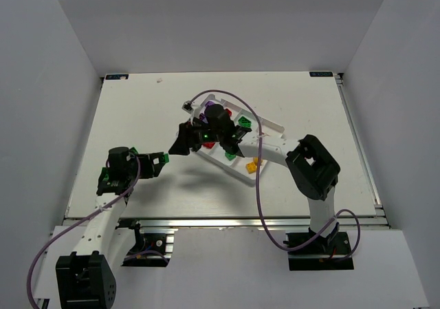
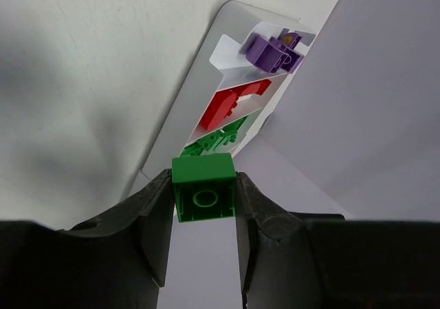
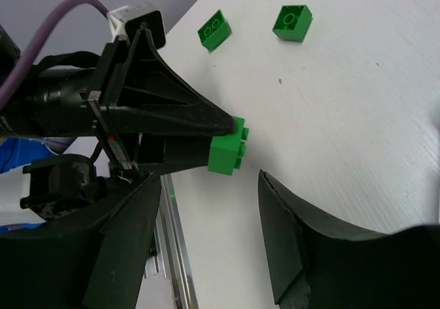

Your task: Sort the legos into containers by color

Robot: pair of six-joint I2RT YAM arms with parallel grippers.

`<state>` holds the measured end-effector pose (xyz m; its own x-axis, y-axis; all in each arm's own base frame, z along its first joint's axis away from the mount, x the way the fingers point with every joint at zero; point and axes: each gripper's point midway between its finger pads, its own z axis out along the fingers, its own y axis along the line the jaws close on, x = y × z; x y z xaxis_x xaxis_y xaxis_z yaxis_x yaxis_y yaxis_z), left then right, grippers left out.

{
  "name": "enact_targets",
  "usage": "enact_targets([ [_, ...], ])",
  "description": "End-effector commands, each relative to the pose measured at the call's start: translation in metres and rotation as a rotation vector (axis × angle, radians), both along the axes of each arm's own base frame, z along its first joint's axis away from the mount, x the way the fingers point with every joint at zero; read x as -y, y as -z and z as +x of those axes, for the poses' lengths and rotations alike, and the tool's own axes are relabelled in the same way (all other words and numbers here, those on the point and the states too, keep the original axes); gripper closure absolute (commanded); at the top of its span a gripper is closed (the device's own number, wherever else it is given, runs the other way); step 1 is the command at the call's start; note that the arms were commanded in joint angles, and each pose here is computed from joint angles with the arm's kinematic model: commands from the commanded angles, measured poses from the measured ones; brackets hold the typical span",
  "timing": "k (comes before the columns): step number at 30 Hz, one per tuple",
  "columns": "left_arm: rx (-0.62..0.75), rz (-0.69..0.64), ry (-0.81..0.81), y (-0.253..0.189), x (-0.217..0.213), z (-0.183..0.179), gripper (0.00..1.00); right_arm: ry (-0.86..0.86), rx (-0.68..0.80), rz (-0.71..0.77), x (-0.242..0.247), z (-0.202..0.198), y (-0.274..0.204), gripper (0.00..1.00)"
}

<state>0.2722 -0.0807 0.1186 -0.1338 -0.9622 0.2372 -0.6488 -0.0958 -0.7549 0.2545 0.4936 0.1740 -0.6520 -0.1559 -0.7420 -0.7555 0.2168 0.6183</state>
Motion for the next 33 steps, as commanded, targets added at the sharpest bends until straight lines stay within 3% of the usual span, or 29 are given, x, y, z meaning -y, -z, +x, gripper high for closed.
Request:
enact_targets([
  [1,0.008,-0.033,-0.041,-0.008,-0.001,0.006,0.92,0.013,0.047,0.064,-0.014,0.004,-0.028,0.36],
  [8,0.025,-0.052,-0.035,-0.008,0.002,0.01,0.92,0.002,0.037,0.03,-0.021,-0.003,-0.015,0.36],
  [21,0.052,-0.076,-0.01,-0.014,0.012,0.003,0.92,0.051,0.031,-0.024,-0.039,0.02,0.006,0.38],
  [33,0.049,-0.079,-0.024,-0.011,0.011,0.004,0.92,-0.01,-0.016,-0.044,-0.04,-0.002,0.018,0.42],
])
